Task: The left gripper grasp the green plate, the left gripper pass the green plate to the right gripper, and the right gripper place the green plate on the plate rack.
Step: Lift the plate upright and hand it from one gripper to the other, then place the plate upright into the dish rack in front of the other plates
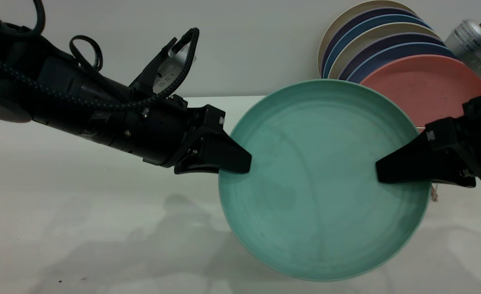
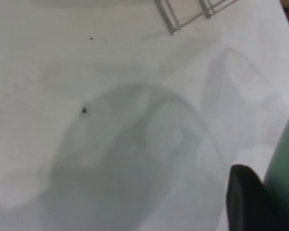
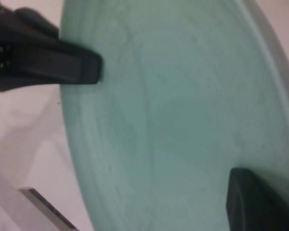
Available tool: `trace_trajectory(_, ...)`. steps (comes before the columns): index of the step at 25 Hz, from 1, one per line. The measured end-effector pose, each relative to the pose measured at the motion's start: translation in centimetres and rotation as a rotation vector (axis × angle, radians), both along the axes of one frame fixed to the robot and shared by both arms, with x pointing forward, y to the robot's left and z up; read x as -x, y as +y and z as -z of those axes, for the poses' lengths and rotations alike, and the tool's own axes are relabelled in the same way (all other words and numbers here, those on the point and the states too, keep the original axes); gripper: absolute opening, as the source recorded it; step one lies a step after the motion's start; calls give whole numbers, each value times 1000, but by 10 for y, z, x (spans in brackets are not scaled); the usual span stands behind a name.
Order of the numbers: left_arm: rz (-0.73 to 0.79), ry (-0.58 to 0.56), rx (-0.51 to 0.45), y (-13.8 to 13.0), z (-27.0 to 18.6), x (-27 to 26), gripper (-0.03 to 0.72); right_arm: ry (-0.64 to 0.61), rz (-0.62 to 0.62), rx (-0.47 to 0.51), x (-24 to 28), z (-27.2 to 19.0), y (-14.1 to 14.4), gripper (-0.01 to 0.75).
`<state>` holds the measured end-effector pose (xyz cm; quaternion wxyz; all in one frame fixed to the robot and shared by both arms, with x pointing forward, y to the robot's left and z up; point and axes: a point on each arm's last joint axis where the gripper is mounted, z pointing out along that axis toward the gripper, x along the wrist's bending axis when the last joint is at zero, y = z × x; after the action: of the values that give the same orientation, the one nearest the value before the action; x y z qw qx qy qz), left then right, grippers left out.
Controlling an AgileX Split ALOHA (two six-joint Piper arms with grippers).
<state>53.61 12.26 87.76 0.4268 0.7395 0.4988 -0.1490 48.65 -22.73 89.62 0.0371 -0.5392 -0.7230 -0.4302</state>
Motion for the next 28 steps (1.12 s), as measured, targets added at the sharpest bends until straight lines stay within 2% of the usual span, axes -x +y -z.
trace_trajectory(7,101,-2,5,-2,0,7,541,-29,-35,7,0,-1,1,75)
trace_trajectory(10,169,8,-31,3,2,11,624,-37,-44,11,1,-1,1,75)
trace_trajectory(16,192,98,-109,40,5,7,626,-52,-59,21,1,-1,1,75)
trace_trajectory(21,162,137,-204,82,-3,-4,579,-100,-89,46,-4,-3,0,75)
trace_trajectory(24,100,226,-277,107,-8,-11,574,-193,-149,99,-13,-10,-1,75)
trace_trajectory(28,-12,341,-412,139,-13,-20,574,-340,-268,249,-23,-29,-5,75)
